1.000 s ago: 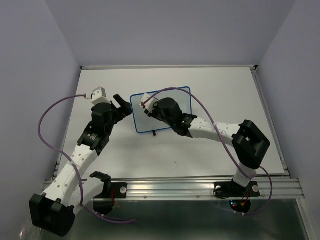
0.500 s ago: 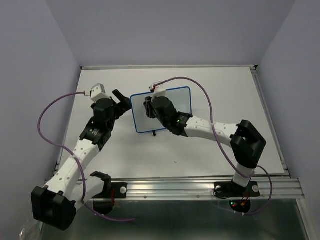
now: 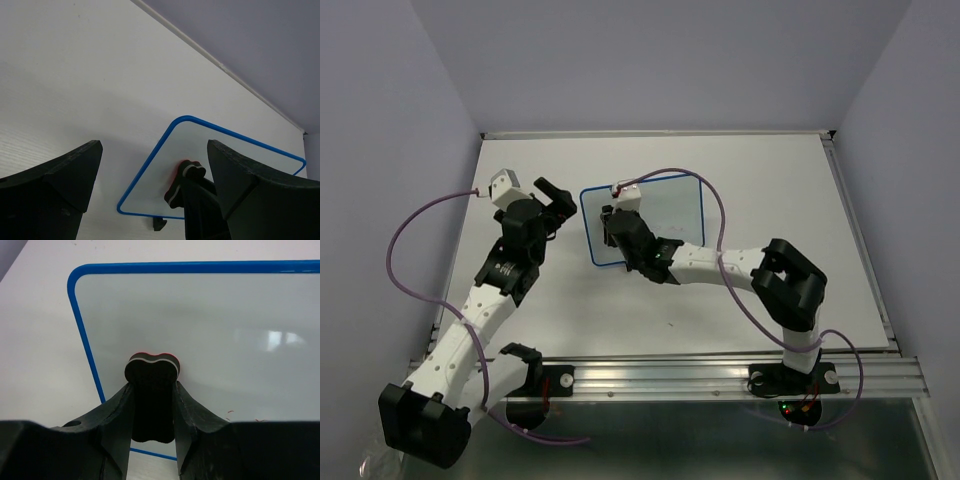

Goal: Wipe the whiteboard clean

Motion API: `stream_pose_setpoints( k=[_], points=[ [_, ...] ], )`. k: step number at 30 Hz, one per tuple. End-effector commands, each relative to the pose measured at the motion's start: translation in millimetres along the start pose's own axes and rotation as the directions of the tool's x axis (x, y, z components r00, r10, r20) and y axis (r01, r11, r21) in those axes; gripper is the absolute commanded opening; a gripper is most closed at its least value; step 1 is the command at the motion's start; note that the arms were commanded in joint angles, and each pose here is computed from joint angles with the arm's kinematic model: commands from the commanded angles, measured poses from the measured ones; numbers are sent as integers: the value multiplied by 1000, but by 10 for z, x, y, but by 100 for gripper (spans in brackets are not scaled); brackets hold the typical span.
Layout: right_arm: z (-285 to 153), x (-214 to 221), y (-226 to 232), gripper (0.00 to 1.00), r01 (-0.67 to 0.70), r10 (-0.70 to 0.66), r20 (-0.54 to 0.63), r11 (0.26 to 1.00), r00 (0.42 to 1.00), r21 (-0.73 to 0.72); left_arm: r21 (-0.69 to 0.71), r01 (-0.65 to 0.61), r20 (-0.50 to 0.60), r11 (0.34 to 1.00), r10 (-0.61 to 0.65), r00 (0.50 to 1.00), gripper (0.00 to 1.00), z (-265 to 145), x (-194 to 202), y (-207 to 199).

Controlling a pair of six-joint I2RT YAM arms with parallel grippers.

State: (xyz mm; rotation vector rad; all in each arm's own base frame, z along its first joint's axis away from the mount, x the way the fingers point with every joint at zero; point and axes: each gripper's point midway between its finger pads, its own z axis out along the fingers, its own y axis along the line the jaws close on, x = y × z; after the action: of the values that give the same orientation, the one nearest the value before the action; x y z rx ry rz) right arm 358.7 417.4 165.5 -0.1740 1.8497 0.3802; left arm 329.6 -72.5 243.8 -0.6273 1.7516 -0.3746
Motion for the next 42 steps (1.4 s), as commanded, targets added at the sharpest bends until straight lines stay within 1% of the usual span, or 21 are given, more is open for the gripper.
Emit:
stream_pose_setpoints(
  k=[1,5,10,15,20,34,42],
  points=[
    [-23,-293,213,1,-42,43,144,999,989,-10,18,36,77,999,-37,996,99,-49,-246,-91],
    [21,-197,186,1,-7,3,155,1000,988,26,18,30,71,999,-31,997,99,-54,-215,-71],
    [76,-127,161,1,-12,4,166,999,986,46,15,23,75,1000,-24,997,99,-64,-218,-49],
    [89,-29,14,1,-10,-9,181,994,983,106,16,19,83,1000,-20,996,99,-88,-229,-31],
    [63,78,-108,1,-8,-18,188,991,982,135,-25,11,96,1000,-8,995,99,-110,-245,63],
    [-43,230,-459,1,17,-68,191,966,979,256,-15,14,91,1000,-13,996,99,-118,-227,56],
    [-79,276,-608,1,27,-84,183,956,979,292,-14,13,92,1000,-12,996,99,-119,-228,57]
  ],
)
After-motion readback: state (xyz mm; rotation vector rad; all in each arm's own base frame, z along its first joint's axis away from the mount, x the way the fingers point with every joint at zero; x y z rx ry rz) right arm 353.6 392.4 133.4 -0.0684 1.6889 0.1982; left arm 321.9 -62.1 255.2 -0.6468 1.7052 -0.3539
